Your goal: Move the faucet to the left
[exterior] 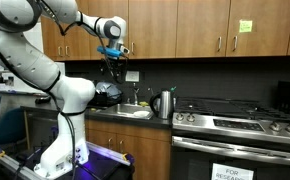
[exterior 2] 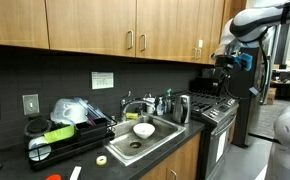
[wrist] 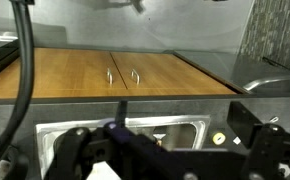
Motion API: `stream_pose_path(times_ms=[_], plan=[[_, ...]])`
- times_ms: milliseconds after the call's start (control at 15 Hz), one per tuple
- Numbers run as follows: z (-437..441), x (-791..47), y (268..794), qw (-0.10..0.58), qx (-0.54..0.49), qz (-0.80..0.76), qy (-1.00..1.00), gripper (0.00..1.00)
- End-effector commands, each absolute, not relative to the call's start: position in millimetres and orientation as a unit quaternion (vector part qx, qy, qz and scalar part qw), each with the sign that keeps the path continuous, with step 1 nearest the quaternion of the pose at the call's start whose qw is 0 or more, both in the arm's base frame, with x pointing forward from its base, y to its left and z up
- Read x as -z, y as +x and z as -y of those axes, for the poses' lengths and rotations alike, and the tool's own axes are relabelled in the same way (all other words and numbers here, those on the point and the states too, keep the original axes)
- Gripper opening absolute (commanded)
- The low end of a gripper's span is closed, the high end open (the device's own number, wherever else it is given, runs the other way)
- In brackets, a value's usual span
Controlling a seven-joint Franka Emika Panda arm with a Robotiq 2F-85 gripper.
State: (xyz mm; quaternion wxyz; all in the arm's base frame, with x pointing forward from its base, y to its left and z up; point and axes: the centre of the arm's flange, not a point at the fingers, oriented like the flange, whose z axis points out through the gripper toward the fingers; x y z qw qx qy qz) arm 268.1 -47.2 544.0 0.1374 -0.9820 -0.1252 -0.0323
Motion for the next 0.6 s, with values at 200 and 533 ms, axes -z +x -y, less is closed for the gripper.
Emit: stream_pose_path(times_ms=[200, 533], plan=[[48.3, -540.0, 272.5, 0.127, 0.028, 0.162, -0.978, 1.0], [52.2, -540.6, 282.9, 0.114, 0.063, 0.223, -0.966, 1.0]])
